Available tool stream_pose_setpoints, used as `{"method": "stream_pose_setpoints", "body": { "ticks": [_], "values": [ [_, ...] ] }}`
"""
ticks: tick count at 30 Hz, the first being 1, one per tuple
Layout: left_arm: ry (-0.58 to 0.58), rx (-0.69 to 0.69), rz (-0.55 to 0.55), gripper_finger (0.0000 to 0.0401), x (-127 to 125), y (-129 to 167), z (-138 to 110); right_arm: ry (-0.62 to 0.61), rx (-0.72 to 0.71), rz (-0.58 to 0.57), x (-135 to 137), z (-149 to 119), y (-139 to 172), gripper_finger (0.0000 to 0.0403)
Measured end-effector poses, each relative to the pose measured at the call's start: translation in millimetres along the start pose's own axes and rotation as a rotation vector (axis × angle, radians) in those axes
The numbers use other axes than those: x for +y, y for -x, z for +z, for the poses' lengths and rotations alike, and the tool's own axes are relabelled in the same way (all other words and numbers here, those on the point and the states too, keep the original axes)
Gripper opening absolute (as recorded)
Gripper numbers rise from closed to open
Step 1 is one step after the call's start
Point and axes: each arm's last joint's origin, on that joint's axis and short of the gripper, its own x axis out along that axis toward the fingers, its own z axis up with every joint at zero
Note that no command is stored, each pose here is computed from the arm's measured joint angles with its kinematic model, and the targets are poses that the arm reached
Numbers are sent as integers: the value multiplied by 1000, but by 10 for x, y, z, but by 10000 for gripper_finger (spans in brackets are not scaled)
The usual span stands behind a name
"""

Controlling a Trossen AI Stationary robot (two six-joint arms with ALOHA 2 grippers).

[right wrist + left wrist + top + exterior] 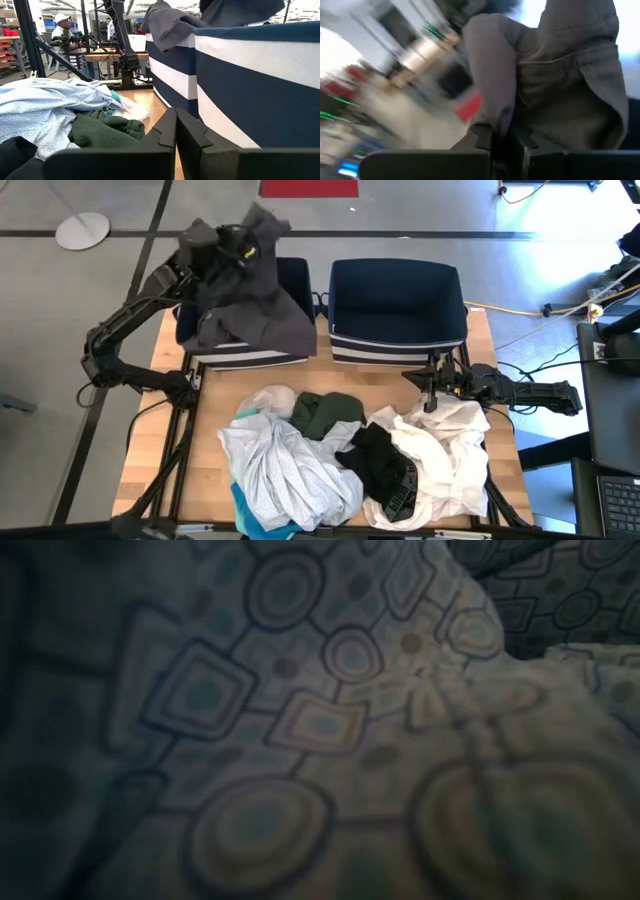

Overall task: Sort clothes
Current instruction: Put the black shorts into the left blue bin

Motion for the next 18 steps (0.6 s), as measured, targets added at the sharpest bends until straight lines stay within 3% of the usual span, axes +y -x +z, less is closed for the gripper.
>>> {"method": "stream_pose_setpoints", "body": {
  "ticks": [7, 11, 18],
  "values": [
    [133, 244, -426, 13, -228, 44, -283, 0, 0, 0, 0, 0, 0, 12],
    [128, 385, -462, 13, -341, -8, -441, 0, -4, 0, 0, 3, 0, 12],
    [108, 513, -474, 22, -565, -213, -690, -2, -15, 0, 0, 14, 0, 12]
  ]
}}
